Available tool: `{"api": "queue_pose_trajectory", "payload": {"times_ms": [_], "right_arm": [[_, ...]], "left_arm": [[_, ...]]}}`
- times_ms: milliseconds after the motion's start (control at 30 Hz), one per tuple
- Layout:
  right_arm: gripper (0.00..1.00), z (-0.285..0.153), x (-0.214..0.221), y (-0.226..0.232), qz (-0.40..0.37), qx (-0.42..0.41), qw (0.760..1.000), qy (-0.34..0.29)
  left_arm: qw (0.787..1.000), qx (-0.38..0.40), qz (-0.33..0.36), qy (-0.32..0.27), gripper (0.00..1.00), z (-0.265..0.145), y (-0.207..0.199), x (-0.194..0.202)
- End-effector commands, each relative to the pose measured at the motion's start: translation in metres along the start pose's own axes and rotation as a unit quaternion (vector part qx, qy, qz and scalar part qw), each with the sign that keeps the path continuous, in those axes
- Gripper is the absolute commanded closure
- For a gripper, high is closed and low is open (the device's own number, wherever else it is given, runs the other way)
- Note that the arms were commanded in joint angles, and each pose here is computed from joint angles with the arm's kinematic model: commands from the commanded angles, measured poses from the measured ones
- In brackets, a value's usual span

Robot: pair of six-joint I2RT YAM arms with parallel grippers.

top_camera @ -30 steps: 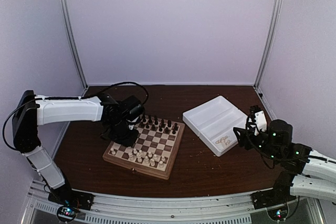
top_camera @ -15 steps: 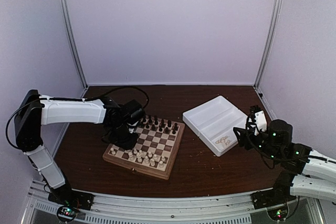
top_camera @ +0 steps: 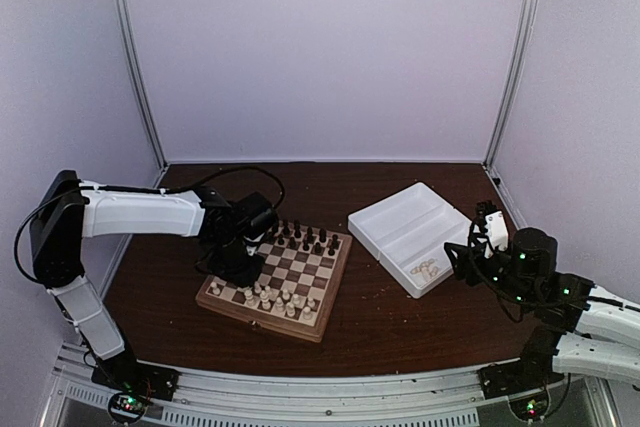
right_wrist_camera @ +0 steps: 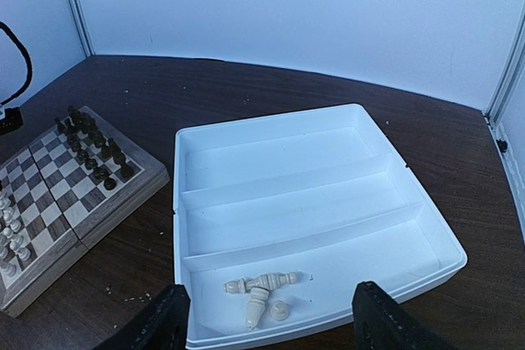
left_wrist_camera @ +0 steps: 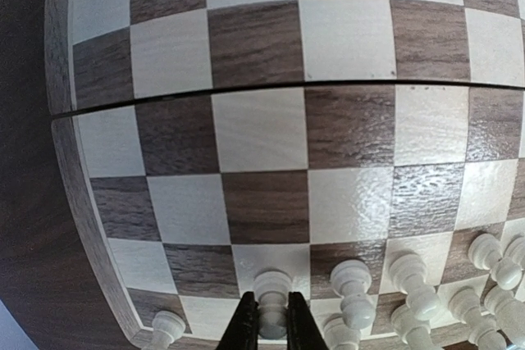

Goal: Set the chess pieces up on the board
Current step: Place the chess piece on the chessboard.

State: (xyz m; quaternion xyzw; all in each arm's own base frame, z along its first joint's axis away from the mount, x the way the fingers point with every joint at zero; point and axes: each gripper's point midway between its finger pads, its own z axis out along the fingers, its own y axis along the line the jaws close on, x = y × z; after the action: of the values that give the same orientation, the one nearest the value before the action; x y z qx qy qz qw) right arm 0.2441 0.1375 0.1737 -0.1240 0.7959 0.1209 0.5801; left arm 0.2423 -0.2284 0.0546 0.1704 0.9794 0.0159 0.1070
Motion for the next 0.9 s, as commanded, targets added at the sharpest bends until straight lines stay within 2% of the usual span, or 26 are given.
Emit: {"api": "queue_pose_trajectory", "payload": {"times_ms": [0,300,867], "right_arm": [[0.28,0.001,0.001,-0.003,0.004,0.007,1.0,-0.006],[0.28,0.001,0.001,-0.003,0.004,0.007,1.0,-0.006],[0.28,0.002,0.002,-0.002,0.002,0.005,1.0,-0.003]], "left_arm": [[1.0,0.002,-0.009,-0.004,0.87,0.005,0.0,-0.003],[1.0,0.001,-0.009,-0.004,0.8,0.005,0.0,-0.004],[1.0,-0.005,-0.008,-0.024,0.75,-0.019,0.003,-0.017]]}}
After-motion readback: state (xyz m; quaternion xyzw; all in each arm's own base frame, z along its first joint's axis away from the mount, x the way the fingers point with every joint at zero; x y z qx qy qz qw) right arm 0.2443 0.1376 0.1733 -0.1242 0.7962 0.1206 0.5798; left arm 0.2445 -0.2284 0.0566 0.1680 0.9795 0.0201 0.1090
